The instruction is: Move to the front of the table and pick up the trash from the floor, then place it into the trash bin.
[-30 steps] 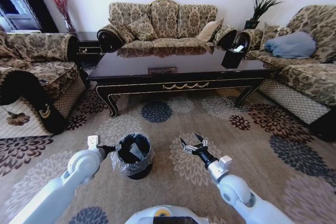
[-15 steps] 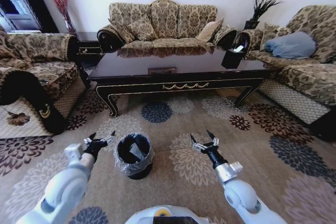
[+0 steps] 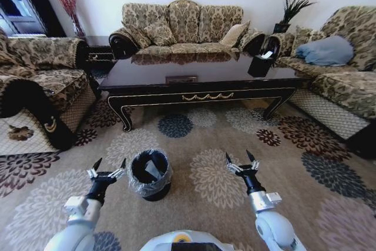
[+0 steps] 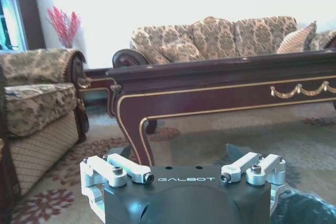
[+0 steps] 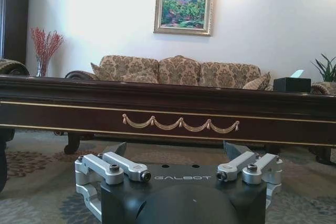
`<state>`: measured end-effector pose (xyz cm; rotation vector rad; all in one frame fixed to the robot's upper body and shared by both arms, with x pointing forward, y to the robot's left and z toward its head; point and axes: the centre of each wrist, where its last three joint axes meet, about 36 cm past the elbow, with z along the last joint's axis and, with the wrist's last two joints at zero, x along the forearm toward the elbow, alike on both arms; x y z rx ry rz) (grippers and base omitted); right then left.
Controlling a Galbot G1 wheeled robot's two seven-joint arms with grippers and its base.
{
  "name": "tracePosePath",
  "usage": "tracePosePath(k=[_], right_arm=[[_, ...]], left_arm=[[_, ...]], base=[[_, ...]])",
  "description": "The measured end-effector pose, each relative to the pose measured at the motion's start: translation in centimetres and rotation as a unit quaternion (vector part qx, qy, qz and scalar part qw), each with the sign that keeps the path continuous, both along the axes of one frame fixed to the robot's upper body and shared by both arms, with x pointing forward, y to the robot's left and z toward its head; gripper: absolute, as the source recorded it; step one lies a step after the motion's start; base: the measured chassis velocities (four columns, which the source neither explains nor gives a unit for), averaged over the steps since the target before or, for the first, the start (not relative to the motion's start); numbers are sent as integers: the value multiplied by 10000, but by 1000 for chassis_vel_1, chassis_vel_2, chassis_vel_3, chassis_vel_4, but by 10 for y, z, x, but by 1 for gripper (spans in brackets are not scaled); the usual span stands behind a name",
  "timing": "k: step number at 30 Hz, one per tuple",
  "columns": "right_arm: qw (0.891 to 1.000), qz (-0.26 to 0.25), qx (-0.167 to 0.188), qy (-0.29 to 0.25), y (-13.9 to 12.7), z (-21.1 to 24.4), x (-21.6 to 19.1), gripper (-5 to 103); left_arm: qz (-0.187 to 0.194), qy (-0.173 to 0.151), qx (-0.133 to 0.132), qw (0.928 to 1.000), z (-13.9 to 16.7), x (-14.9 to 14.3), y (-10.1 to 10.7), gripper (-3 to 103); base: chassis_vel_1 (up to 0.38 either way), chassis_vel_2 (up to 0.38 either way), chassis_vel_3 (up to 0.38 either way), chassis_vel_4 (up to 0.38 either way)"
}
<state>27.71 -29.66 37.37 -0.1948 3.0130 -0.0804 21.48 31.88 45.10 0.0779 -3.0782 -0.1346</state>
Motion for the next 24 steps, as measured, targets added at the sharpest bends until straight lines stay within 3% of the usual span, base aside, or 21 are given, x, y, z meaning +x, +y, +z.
tracePosePath(k=[9,24], right_arm=[[9999,131,-83,52,-3,-4,2,100],[9996,227,-93,122,-9,-2,11,100]], left_arm=[[207,-39,-112,9997,-13,-17,4,100],[79,23,-115,9999,-14,-20,-3,100]], base=[[0,0,0,0],[0,0,0,0]])
